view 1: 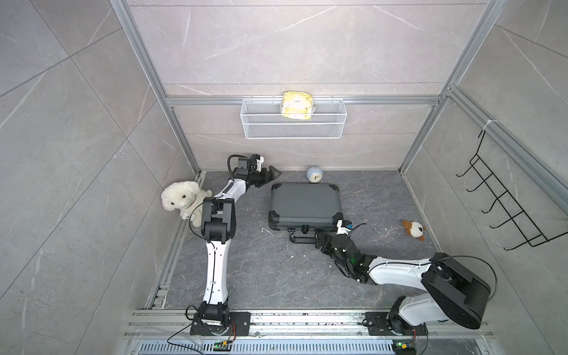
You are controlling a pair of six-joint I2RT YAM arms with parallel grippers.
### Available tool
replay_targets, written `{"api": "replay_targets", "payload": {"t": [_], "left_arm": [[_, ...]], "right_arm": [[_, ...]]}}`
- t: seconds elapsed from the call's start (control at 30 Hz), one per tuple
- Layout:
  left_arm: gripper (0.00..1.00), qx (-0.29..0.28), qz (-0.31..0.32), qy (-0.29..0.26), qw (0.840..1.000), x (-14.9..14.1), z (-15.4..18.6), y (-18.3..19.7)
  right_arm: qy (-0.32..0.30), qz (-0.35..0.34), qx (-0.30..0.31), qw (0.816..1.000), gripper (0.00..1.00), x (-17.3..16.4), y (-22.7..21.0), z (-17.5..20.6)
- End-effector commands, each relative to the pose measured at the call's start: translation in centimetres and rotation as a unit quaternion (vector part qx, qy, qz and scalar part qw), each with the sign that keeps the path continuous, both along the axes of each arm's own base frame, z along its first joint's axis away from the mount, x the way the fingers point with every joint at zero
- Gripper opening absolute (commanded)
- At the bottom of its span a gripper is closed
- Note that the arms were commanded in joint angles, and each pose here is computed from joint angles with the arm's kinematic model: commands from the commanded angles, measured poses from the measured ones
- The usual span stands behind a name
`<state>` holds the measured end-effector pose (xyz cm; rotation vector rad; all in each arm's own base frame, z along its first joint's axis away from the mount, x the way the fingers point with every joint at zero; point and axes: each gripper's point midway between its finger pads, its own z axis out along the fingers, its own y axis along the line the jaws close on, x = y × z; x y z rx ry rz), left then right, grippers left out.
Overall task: Open the poker set cases
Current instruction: Adjust the poker set case at the center of the board.
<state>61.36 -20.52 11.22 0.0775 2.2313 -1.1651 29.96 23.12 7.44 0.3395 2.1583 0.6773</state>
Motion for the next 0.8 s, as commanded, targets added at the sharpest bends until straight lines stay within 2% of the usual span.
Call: {"api": "replay_targets", "payload": {"t": [0.0, 0.1, 0.27, 0.6, 0.77], "left_arm": [[0.99, -0.051, -0.071, -0.021, 0.996, -0.6, 2.0, -3.3], [0.98, -0.069, -0.100, -0.018, 0.992, -1.4, 2.2, -4.8], [0.96, -0.099, -0.122, -0.002, 0.988, -3.8, 2.1, -5.1], [0.92, -0.109, -0.144, 0.013, 0.983, -11.6, 3.1, -5.7], [0.90, -0.103, -0.170, 0.015, 0.980, -15.7, 3.8, -7.4]], "right_arm": [[-0.027, 0.022, 0.015, 0.999, 0.88, 1.1, 1.5, 1.3], [-0.029, 0.013, 0.027, 0.999, 0.88, 1.9, 1.1, 1.4], [-0.030, 0.005, 0.033, 0.999, 0.88, 3.0, -0.3, 1.7], [-0.021, -0.005, 0.054, 0.998, 0.88, 6.5, -3.5, 2.0], [-0.019, -0.006, 0.063, 0.998, 0.88, 8.4, -5.1, 1.9]]}}
